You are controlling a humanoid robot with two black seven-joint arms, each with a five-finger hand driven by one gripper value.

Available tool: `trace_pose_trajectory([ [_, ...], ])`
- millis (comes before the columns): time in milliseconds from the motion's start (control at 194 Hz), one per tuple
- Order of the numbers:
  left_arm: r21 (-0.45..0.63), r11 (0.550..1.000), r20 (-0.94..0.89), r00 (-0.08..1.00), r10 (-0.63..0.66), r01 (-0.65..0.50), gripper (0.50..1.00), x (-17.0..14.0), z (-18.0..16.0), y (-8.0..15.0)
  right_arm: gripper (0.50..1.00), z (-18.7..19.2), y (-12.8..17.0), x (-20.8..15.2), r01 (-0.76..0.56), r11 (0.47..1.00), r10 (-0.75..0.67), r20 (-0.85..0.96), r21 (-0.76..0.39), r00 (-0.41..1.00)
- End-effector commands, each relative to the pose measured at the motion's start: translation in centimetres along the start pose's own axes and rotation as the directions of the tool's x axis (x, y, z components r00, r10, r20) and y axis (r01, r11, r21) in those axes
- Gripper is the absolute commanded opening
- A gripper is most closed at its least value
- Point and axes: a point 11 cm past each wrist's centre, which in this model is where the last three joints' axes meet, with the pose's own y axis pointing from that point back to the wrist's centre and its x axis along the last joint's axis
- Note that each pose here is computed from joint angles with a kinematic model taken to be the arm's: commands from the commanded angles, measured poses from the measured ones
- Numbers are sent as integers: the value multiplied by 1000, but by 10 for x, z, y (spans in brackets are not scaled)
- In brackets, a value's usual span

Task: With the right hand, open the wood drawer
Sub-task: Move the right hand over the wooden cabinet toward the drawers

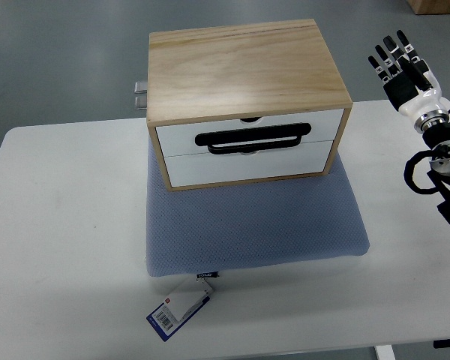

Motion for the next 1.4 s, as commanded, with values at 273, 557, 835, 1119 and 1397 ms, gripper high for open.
trace_pose_trajectory([
  [273,6,1000,6,1000,2,-2,1000,0,-2,0,944,-3,-1,-1,2,1000,-2,-17,-6,1000],
  [557,6,1000,7,1000,-4,4,1000,-2,-2,0,944,-37,-33,-54,120,978,-177,-375,-170,910],
  [835,6,1000,14,1000,-11,11,1000,-4,-1,0,944,-109,-62,-193,188,880,-473,-838,-436,270],
  [1119,6,1000,16,1000,-14,13,1000,-5,-1,0,944,-109,-28,-314,11,775,-608,-750,-632,-260],
  [1397,5,1000,13,1000,-12,12,1000,-5,-1,0,944,-40,60,-350,-141,571,-774,-474,-809,-419],
])
